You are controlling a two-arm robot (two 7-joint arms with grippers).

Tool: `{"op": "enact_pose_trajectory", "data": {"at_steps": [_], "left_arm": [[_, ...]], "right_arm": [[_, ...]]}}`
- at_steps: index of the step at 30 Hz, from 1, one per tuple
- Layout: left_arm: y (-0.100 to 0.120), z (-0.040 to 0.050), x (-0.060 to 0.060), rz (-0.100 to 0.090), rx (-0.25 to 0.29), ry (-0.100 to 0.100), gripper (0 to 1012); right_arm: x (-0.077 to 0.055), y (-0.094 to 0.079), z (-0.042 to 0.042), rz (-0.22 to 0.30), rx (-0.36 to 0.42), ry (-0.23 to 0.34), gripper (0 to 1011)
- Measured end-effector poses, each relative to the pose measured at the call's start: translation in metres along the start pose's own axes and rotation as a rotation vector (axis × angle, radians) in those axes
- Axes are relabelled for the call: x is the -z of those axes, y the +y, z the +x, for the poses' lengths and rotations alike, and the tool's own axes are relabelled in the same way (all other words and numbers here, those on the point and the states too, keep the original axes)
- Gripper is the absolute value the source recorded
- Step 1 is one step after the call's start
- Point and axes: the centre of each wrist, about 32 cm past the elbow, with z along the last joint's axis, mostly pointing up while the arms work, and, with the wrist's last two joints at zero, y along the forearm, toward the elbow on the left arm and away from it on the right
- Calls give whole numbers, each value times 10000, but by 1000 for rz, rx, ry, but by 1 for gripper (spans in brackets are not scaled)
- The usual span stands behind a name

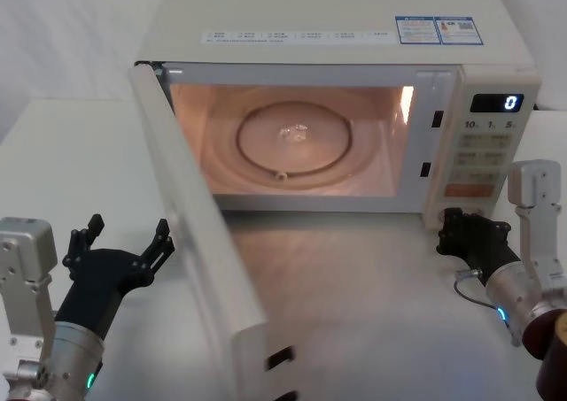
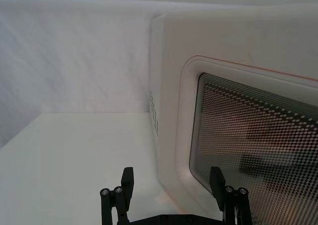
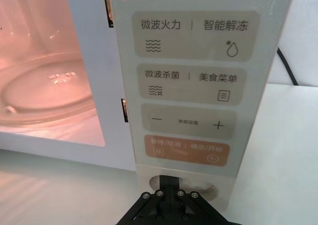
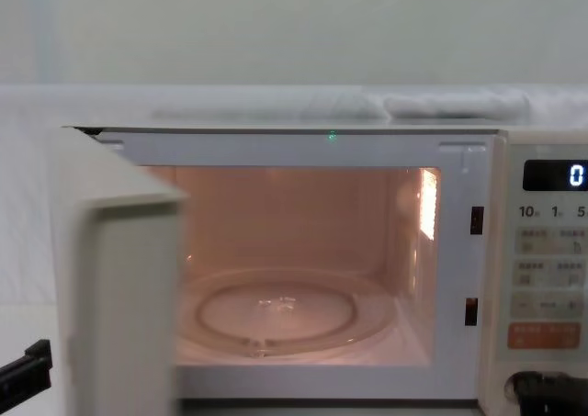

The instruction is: Press the button to open the microwave door with one hand; close the microwave door with the other hand.

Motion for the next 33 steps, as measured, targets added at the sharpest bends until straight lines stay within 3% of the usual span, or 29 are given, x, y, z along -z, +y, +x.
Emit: {"op": "enact_pose_trajectory", "data": {"at_steps": [22,33], "left_arm": [[0,0,0,0,0,0,1001],[0,0,0,0,0,0,1001]], "right_arm": [[-7,-90,-4,-16,7,-1,0],[-129,-309,-9,7,12,-5,0]]}}
